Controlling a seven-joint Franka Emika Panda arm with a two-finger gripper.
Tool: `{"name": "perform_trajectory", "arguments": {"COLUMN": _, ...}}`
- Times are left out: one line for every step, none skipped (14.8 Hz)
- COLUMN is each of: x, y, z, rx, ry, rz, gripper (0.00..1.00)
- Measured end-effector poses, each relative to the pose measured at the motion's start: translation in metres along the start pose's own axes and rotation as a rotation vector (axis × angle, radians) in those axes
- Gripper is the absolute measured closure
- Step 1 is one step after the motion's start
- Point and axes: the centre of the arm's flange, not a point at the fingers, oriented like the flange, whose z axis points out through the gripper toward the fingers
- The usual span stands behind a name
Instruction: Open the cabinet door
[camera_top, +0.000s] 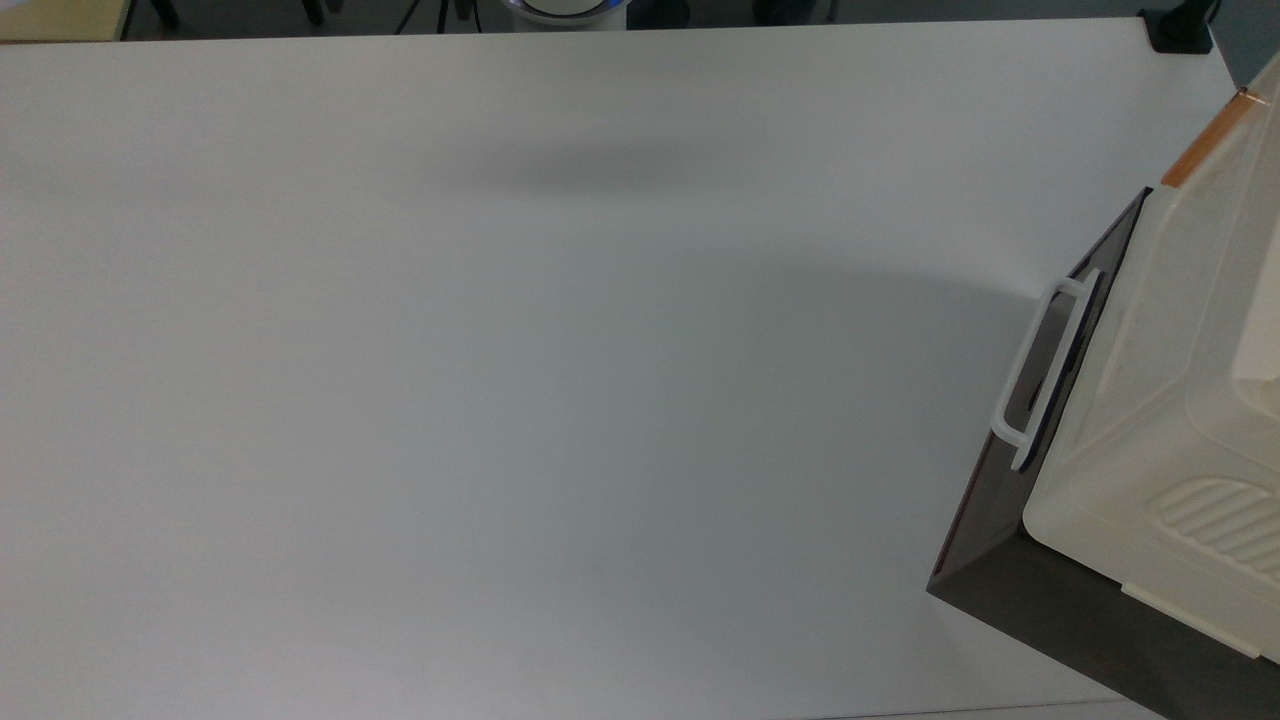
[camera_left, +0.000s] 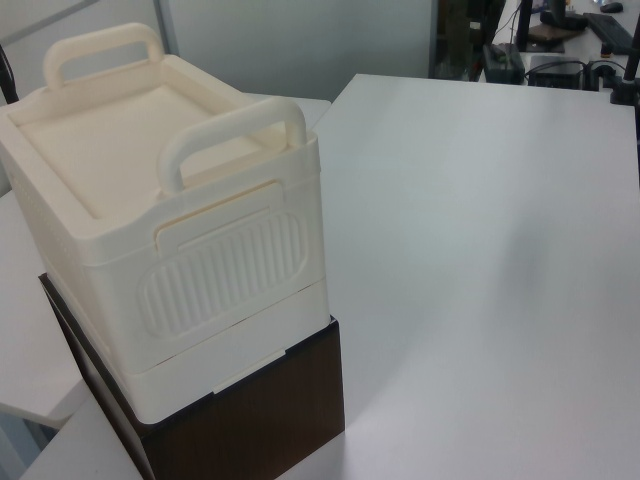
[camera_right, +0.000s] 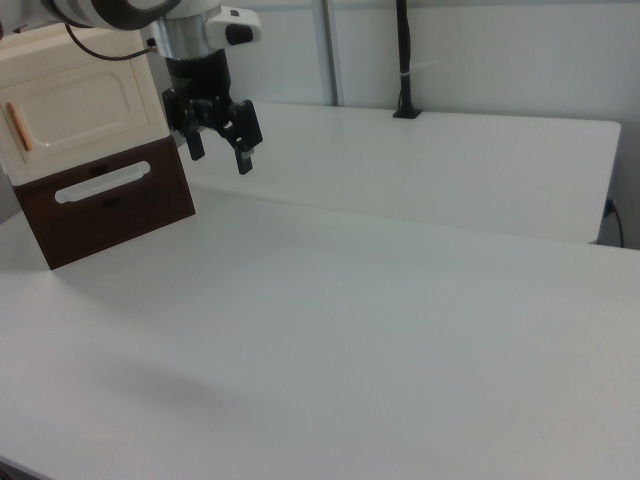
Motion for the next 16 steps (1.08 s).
{"name": "perform_trajectory", "arguments": {"x": 0.000, "y": 0.000, "z": 0.001, "rx": 0.000, "ry": -0.001, "rz": 0.000, "gripper": 0.00}}
{"name": "perform_trajectory", "arguments": {"x": 0.000, "y": 0.003, "z": 0.000, "rx": 0.007, "ry": 0.002, "rz": -0.004, "gripper": 0.00}}
{"name": "perform_trajectory", "arguments": {"x": 0.000, "y": 0.013, "z": -0.003, "rx": 0.020, "ry": 0.008, "rz": -0.007, "gripper": 0.00}}
{"name": "perform_trajectory", "arguments": {"x": -0.001, "y": 0.024, "z": -0.005, "rx": 0.030, "ry": 0.014, "rz": -0.005, "gripper": 0.00}}
{"name": "perform_trajectory", "arguments": {"x": -0.002, "y": 0.034, "z": -0.006, "rx": 0.037, "ry": 0.018, "rz": -0.003, "gripper": 0.00}}
{"name": "perform_trajectory", "arguments": {"x": -0.002, "y": 0.040, "z": -0.007, "rx": 0.046, "ry": 0.021, "rz": 0.000, "gripper": 0.00}}
{"name": "perform_trajectory", "arguments": {"x": -0.002, "y": 0.041, "z": -0.007, "rx": 0.057, "ry": 0.023, "rz": 0.003, "gripper": 0.00}}
{"name": "perform_trajectory", "arguments": {"x": -0.002, "y": 0.039, "z": -0.008, "rx": 0.068, "ry": 0.025, "rz": 0.002, "gripper": 0.00}}
{"name": "perform_trajectory", "arguments": {"x": -0.002, "y": 0.038, "z": -0.009, "rx": 0.074, "ry": 0.027, "rz": 0.000, "gripper": 0.00}}
{"name": "perform_trajectory", "arguments": {"x": -0.002, "y": 0.038, "z": -0.010, "rx": 0.074, "ry": 0.029, "rz": 0.000, "gripper": 0.00}}
{"name": "perform_trajectory", "arguments": {"x": -0.002, "y": 0.038, "z": -0.011, "rx": 0.074, "ry": 0.031, "rz": 0.000, "gripper": 0.00}}
{"name": "perform_trajectory", "arguments": {"x": -0.002, "y": 0.038, "z": -0.012, "rx": 0.074, "ry": 0.033, "rz": 0.001, "gripper": 0.00}}
{"name": "perform_trajectory", "arguments": {"x": -0.002, "y": 0.038, "z": -0.012, "rx": 0.073, "ry": 0.035, "rz": 0.001, "gripper": 0.00}}
{"name": "perform_trajectory", "arguments": {"x": -0.002, "y": 0.038, "z": -0.013, "rx": 0.073, "ry": 0.036, "rz": 0.001, "gripper": 0.00}}
{"name": "perform_trajectory", "arguments": {"x": -0.002, "y": 0.038, "z": -0.013, "rx": 0.073, "ry": 0.036, "rz": 0.000, "gripper": 0.00}}
{"name": "perform_trajectory", "arguments": {"x": -0.002, "y": 0.038, "z": -0.013, "rx": 0.073, "ry": 0.037, "rz": -0.005, "gripper": 0.00}}
